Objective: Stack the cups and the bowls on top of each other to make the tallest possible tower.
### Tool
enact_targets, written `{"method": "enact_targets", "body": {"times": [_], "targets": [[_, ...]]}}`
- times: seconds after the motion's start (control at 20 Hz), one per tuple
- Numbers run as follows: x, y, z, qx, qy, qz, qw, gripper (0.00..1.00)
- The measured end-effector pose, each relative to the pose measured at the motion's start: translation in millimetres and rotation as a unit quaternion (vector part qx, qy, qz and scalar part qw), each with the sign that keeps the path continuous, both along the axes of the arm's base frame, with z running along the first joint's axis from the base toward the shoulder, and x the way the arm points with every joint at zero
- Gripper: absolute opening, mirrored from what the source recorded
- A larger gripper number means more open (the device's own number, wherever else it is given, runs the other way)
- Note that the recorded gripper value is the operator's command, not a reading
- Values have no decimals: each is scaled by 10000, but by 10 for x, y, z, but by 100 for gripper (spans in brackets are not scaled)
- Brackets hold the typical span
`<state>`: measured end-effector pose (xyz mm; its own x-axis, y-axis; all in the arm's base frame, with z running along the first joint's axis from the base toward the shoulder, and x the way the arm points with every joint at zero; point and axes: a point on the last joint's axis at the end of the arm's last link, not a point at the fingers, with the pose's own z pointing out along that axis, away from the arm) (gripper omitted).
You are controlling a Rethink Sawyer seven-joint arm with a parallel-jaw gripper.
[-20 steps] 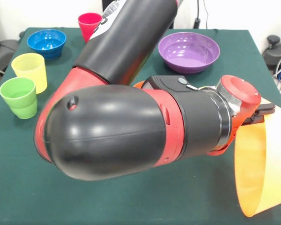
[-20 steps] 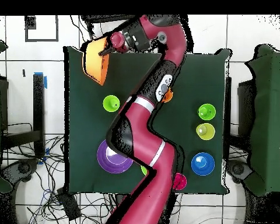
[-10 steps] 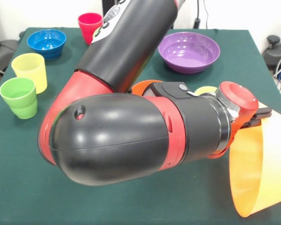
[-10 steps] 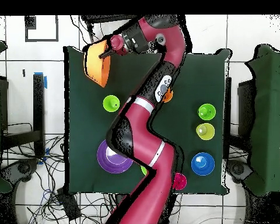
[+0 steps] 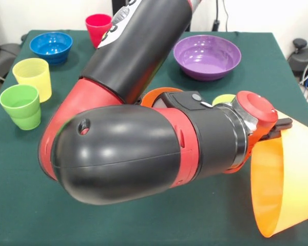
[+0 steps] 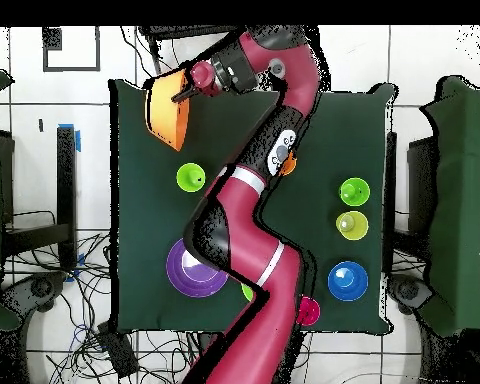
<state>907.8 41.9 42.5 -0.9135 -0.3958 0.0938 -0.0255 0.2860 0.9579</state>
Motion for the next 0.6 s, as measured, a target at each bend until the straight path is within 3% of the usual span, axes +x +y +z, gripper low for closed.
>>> {"method": "enact_targets", "body": {"times": [0.35,0.6], "targets": [[-36,-116,-25,30,52,91,9999,0],[-38,-172,-33,107,-74,98,9999,0]]}}
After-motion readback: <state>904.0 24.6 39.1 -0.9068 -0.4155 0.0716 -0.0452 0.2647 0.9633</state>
